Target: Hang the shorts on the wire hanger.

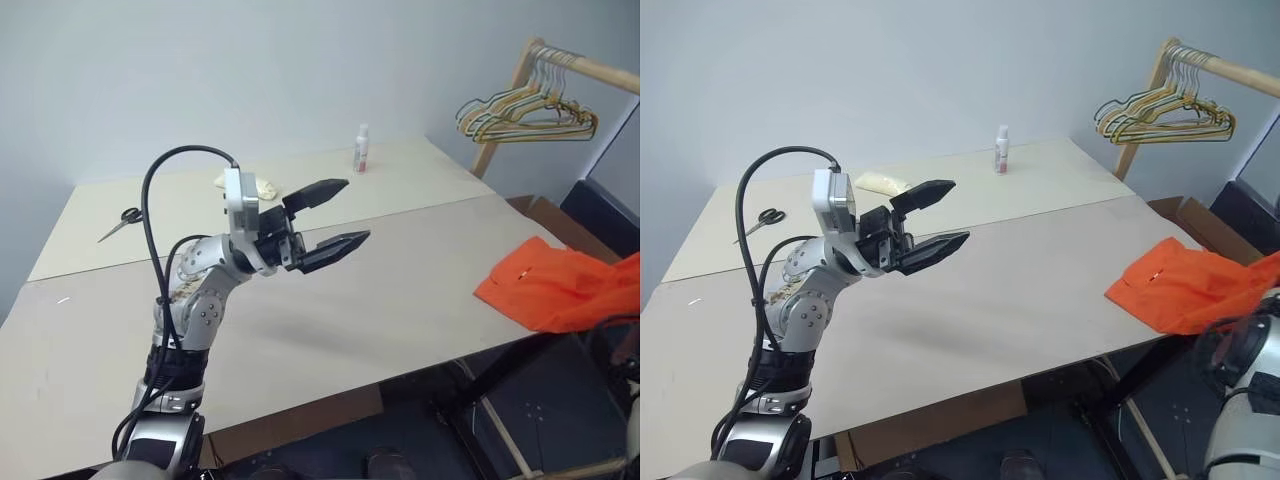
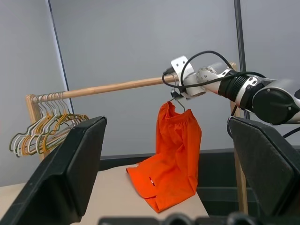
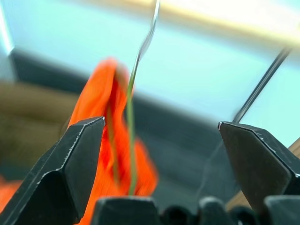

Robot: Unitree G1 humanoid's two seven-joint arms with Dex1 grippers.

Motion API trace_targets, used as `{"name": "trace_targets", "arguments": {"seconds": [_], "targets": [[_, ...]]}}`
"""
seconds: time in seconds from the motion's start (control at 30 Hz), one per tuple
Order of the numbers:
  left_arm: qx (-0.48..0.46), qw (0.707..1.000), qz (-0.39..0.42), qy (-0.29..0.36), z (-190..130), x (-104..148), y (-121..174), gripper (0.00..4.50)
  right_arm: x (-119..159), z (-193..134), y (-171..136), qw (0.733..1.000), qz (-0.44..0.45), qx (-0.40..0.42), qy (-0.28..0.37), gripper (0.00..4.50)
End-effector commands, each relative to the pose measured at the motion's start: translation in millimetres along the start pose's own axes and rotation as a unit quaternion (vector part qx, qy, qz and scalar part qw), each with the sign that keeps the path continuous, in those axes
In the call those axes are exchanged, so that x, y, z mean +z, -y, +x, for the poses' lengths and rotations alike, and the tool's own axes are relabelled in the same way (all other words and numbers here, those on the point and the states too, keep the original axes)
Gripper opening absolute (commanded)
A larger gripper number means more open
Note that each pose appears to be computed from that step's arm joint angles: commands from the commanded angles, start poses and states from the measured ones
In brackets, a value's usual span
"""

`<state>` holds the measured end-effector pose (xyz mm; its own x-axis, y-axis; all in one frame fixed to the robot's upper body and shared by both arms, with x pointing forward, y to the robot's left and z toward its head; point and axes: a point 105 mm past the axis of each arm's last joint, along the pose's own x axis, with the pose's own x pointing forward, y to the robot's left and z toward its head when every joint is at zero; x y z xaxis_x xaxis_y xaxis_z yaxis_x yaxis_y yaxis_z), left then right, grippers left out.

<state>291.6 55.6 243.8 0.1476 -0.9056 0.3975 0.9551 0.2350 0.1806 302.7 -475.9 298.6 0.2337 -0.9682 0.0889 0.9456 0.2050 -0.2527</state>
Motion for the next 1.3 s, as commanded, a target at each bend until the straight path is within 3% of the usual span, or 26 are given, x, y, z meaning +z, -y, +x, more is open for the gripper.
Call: {"name": "trace_targets", "arguments": {"seconds": [0.03, 0.3, 0.43, 0.6, 0.8, 1.13, 1.3], "targets": [[-0.007, 1.0, 0.021, 0.015, 5, 10, 0, 4.5, 49, -17, 1, 0.991, 0.013, -0.002, 0.133, 4.48], [0.01, 0.999, 0.03, 0.012, -2, 14, -3, 4.5, 75, -62, -53, 0.951, -0.031, 0.128, 0.281, 4.48], [0.023, 0.999, 0.035, -0.01, -11, 13, -6, 4.5, 80, -102, -91, 0.911, -0.041, 0.237, 0.335, 4.48], [0.059, 0.995, 0.041, -0.068, -30, 8, -17, 4.5, 61, -166, -138, 0.824, -0.09, 0.415, 0.376, 4.48], [0.105, 0.981, 0.064, -0.149, -61, -3, -25, 4.5, 16, -220, -160, 0.716, -0.152, 0.554, 0.397, 4.48], [0.146, 0.955, 0.041, -0.253, -111, -33, -11, 4.5, -73, -284, -149, 0.529, -0.22, 0.745, 0.342, 4.48], [0.157, 0.947, 0.035, -0.278, -127, -43, -3, 4.5, -100, -301, -129, 0.464, -0.235, 0.794, 0.313, 4.48]]}}
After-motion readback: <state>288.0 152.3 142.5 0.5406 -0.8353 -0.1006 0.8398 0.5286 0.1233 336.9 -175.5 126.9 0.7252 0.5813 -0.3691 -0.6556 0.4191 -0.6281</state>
